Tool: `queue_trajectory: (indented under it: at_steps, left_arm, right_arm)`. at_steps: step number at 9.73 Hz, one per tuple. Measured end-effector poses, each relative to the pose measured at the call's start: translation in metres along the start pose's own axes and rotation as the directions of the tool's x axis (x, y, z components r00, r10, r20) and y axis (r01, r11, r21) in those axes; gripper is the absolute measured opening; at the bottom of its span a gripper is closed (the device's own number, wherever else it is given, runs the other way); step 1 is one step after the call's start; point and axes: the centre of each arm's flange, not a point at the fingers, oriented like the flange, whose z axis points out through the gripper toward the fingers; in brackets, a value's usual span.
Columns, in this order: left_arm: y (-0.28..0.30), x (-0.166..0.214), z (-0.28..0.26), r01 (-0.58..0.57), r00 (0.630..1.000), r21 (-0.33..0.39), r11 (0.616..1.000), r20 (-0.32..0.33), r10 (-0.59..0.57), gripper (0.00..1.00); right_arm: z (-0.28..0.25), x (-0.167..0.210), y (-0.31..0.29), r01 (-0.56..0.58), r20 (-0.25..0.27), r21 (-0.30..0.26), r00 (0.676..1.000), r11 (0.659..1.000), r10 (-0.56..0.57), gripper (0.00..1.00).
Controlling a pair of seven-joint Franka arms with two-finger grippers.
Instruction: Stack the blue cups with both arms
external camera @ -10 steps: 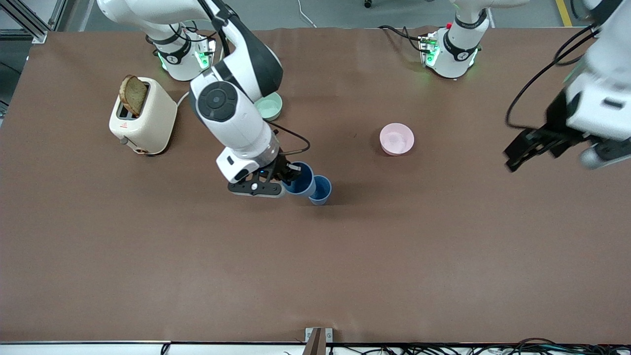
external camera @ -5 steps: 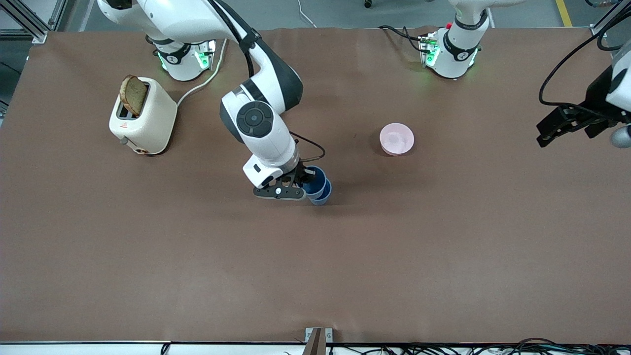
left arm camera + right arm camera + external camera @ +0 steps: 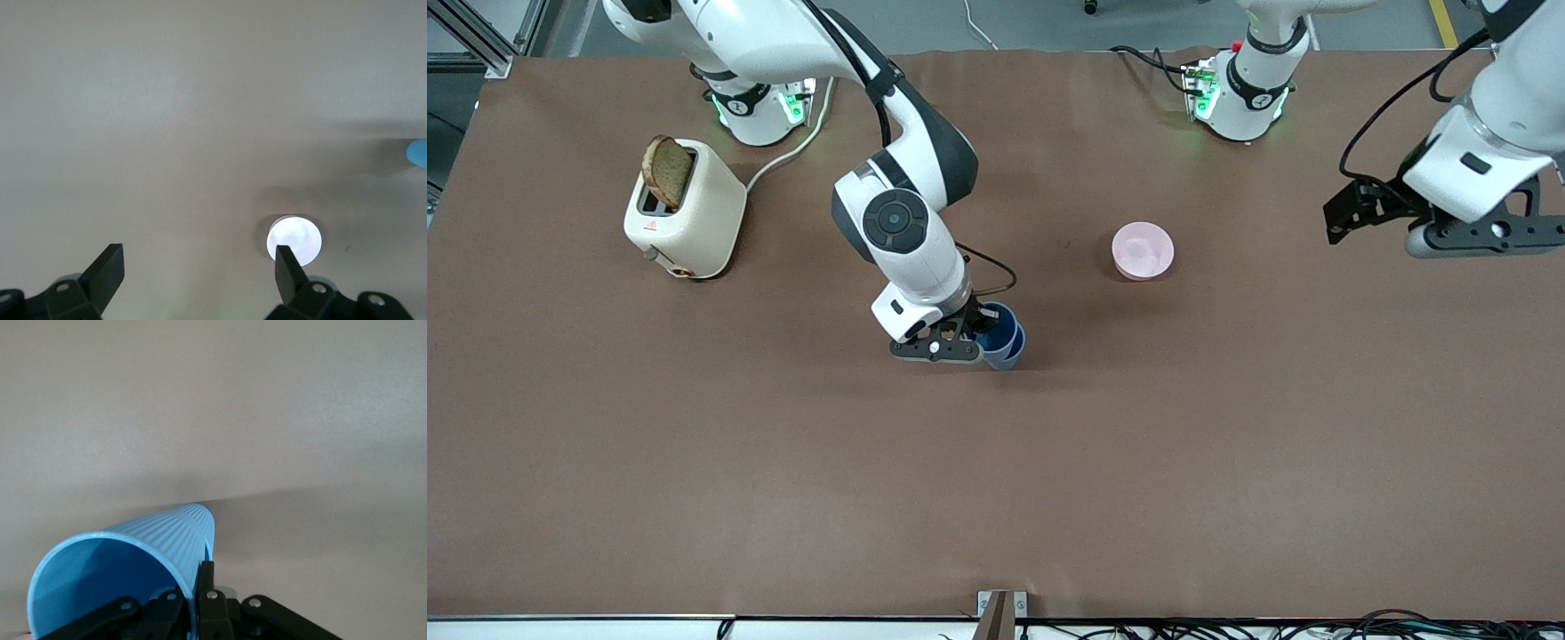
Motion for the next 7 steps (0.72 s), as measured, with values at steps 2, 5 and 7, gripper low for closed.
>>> queue_trajectory:
  at_steps: [2, 5, 7]
  left_arm:
    - [-0.017, -0.010, -0.006, -0.003, 1.000, -0.023, 1.000, -0.013, 0.002, 1.00]
    - [-0.031, -0.015, -0.013, -0.032, 0.999, -0.039, 0.999, -0.020, 0.031, 1.00]
    - [-0.031, -0.015, -0.013, -0.055, 0.998, -0.038, 0.998, -0.021, 0.054, 1.00]
  right_arm:
    - [0.008, -0.002, -0.002, 0.004, -0.001, -0.001, 1.000, 1.000, -0.004, 0.07]
    - [0.009, -0.002, -0.004, 0.007, -0.004, 0.001, 1.000, 1.000, -0.007, 0.05]
    - [-0.001, 0.000, -0.008, 0.010, -0.017, 0.014, 1.000, 1.000, -0.009, 0.04]
